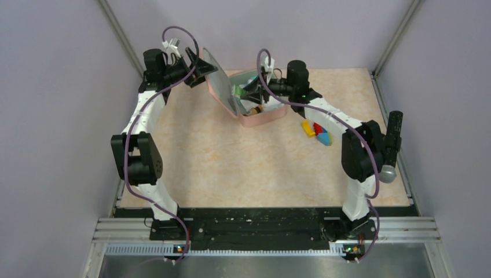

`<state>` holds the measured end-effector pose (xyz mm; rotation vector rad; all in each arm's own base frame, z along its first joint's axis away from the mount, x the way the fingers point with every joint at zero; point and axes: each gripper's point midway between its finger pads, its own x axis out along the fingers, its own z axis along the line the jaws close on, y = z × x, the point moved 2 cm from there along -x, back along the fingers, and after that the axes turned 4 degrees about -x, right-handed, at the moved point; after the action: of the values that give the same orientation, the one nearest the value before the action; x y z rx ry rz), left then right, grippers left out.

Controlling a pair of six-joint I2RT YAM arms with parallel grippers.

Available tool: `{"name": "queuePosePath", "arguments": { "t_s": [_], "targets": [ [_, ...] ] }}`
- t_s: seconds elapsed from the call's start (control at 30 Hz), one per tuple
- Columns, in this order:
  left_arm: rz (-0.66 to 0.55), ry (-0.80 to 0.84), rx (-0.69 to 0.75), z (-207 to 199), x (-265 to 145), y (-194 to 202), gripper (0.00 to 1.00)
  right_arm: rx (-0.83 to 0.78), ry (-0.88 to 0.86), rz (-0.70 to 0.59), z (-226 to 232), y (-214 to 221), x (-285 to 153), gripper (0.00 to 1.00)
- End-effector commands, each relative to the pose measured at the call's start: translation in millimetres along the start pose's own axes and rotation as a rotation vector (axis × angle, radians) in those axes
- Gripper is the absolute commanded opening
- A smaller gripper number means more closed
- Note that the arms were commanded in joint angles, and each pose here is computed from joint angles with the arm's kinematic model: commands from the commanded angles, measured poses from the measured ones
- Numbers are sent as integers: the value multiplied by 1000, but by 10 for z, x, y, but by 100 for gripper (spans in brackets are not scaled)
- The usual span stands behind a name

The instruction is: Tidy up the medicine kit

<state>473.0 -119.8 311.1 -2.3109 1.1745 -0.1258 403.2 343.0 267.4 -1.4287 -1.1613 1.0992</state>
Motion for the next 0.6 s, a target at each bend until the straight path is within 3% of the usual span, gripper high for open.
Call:
{"name": "queuePosePath", "arguments": {
  "t_s": [0.0, 0.17, 0.37, 0.57],
  "targets": [
    [-38, 70, 125, -239, -18, -202, 99, 77, 139, -218, -363, -589, 196, 32],
    [-44, 87, 131, -306, -35, -218, 99, 122, 234, -253, -498, -742, 474, 30],
    [-41, 99, 140, -344, -42, -214, 99, 291, 464, -257, -760, -693, 653, 28],
    [-39, 99, 140, -362, -56, -191, 99, 390, 521, -291, -784, -720, 806, 31]
  ]
}}
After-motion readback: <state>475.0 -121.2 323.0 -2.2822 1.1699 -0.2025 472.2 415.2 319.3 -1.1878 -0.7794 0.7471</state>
